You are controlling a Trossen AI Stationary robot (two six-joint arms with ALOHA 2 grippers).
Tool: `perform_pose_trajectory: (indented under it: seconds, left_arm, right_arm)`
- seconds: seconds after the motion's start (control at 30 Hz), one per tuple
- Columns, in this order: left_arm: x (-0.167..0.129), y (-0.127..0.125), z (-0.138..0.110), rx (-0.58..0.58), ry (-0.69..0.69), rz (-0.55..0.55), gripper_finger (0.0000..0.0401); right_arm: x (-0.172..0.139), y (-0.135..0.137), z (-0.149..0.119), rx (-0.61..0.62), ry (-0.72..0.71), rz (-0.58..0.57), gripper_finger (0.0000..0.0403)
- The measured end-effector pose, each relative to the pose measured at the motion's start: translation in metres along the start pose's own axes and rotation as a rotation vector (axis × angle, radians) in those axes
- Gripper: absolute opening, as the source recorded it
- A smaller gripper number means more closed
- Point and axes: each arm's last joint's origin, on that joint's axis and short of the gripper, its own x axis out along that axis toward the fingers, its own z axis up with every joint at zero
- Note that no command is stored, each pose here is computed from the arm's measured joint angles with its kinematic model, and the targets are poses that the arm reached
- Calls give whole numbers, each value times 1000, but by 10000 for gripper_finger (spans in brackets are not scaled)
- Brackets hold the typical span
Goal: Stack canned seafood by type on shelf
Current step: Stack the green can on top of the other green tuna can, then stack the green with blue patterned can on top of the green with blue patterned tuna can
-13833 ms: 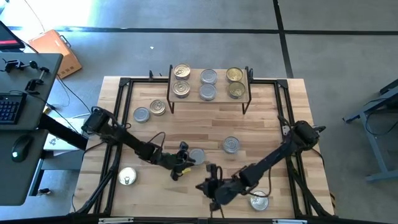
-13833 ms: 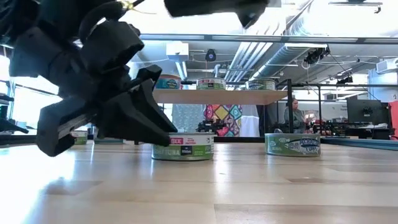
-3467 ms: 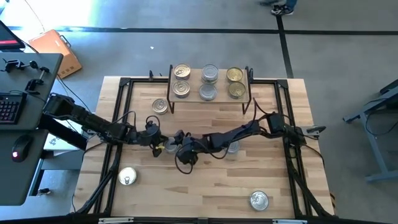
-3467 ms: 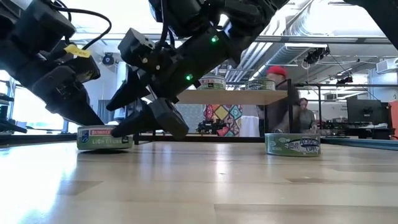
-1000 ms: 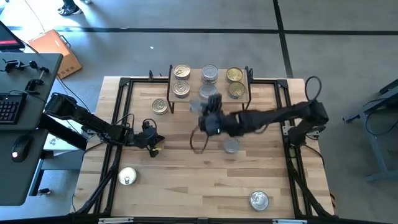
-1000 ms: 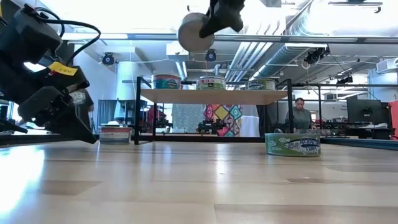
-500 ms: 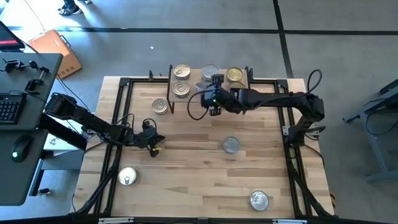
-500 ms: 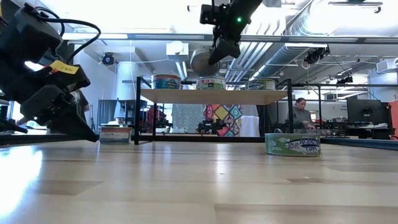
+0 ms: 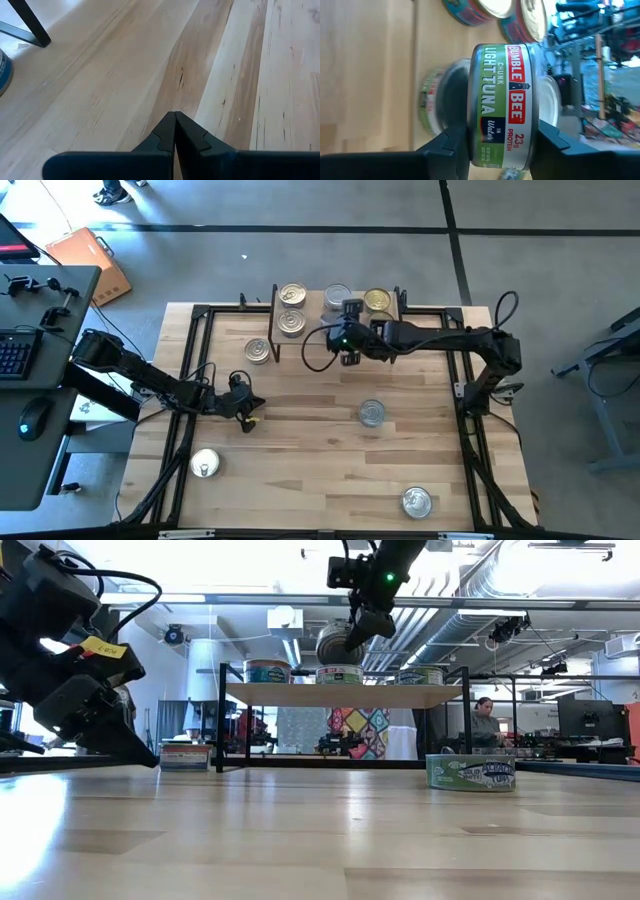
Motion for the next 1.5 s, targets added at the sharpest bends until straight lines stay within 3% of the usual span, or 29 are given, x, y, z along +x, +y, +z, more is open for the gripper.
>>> perform_pose_trajectory:
  seconds: [0.27, 0.63, 1.07, 1.4, 1.5]
  left_arm:
    - [0, 0, 0, 0, 0, 1, 0]
    - [0, 0, 0, 0, 0, 1, 0]
    - [0, 0, 0, -3, 0, 1, 0]
    - [0, 0, 0, -4, 0, 1, 0]
    - [0, 0, 0, -4, 0, 1, 0]
  right_arm:
    - [5, -5, -5, 49, 7, 27, 146]
    - [8, -7, -8, 78, 15, 47, 243]
    - [8, -6, -8, 124, 2, 71, 248]
    - [0, -17, -4, 259, -48, 208, 272]
    - [-5, -25, -2, 311, -49, 190, 280]
